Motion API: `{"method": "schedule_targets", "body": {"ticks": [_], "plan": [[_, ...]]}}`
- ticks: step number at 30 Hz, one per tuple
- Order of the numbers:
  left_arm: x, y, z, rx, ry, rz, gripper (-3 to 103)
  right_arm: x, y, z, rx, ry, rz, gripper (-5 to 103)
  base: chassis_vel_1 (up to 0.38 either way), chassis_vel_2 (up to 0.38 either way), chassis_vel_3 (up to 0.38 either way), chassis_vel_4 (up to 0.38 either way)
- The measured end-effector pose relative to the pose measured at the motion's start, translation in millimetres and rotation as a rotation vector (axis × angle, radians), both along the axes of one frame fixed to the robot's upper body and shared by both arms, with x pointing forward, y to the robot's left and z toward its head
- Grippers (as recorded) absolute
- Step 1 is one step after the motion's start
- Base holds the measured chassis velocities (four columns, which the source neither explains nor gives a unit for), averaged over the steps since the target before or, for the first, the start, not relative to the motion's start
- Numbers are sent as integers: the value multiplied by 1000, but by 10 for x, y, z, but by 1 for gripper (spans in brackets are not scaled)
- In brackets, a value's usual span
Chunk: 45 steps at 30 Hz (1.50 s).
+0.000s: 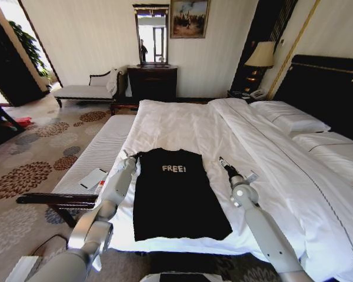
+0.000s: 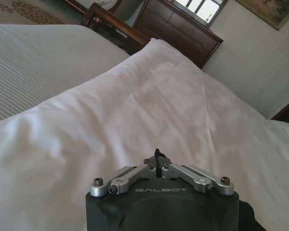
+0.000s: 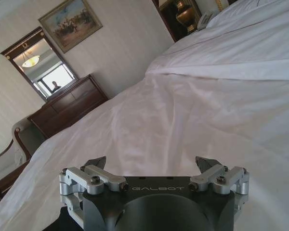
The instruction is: Fold the clothes on the bed.
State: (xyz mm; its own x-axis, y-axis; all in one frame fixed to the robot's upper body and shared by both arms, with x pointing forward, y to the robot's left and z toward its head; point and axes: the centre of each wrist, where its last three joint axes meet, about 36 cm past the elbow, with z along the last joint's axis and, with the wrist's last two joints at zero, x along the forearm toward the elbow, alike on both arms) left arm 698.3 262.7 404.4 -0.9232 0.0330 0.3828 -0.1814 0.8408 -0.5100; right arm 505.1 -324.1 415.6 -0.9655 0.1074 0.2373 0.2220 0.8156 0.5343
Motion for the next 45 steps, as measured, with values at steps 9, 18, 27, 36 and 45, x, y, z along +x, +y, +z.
{"method": "schedule_targets", "body": {"ticks": [9,18,27,36,45], "plan": [[39,85,73,13,-11,6,0,562,189,98,-16,72,103,100,0,0,0,0],[-27,219,-16,23,-1,16,0,1123,541,-1,9,149,183,100,0,0,0,0],[-56,249,-65,24,-3,15,0,1647,926,-56,96,194,236,100,0,0,0,0],[-52,243,-56,25,-8,12,0,1845,929,-132,36,194,222,100,0,0,0,0],[-61,261,-47,23,-14,11,0,1867,865,-274,11,220,200,100,0,0,0,0]]}}
